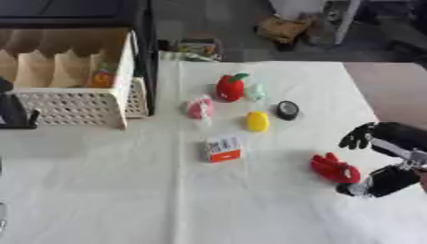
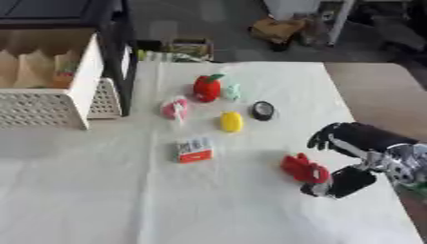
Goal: Pick up objects from table and place into drawer.
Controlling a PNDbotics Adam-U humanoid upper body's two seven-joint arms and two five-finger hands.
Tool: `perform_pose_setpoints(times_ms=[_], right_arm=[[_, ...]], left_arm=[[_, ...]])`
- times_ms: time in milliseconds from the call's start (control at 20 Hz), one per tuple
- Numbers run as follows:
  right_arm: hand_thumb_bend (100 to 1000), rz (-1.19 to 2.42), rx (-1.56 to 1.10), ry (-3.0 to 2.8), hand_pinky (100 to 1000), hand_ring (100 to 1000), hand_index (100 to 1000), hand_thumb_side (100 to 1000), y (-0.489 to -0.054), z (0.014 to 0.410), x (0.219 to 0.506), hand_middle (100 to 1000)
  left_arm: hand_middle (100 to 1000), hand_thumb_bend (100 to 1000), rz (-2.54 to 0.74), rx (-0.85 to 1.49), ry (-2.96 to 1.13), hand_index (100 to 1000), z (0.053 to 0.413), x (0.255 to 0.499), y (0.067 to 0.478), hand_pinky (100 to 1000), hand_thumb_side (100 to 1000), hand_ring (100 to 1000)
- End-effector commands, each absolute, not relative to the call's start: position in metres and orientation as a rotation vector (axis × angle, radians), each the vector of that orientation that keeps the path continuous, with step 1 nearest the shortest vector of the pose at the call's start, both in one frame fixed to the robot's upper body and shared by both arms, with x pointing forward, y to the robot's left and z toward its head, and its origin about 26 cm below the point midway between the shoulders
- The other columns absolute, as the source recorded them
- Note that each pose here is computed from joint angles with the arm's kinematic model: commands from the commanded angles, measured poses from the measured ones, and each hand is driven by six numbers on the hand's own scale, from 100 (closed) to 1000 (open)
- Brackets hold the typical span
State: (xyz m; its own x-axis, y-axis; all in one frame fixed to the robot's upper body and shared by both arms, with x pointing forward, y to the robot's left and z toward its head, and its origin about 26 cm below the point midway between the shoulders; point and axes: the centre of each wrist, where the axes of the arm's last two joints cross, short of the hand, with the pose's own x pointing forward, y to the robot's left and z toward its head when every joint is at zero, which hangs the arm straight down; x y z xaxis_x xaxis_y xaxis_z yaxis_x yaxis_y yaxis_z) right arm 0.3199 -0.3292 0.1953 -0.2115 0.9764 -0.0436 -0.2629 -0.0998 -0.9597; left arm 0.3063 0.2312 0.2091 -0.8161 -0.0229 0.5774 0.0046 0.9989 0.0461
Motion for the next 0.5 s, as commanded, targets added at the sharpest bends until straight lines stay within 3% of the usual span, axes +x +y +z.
perform_pose_setpoints(times_ms=[50, 500], right_arm=[[547, 1.516, -0.991, -1.098, 751, 724, 814, 488, -0.334, 0.199, 0.324, 675], [511, 1.459, -1.027, -1.075, 749, 732, 826, 503, -0.340, 0.188, 0.334, 688]], left_arm=[[425, 100, -0.070, 0.016, -2.543, 799, 0.213, 0.304, 0.231, 223, 672, 233], [426, 100, -0.074, 0.008, -2.532, 797, 0.210, 0.304, 0.229, 224, 672, 231]])
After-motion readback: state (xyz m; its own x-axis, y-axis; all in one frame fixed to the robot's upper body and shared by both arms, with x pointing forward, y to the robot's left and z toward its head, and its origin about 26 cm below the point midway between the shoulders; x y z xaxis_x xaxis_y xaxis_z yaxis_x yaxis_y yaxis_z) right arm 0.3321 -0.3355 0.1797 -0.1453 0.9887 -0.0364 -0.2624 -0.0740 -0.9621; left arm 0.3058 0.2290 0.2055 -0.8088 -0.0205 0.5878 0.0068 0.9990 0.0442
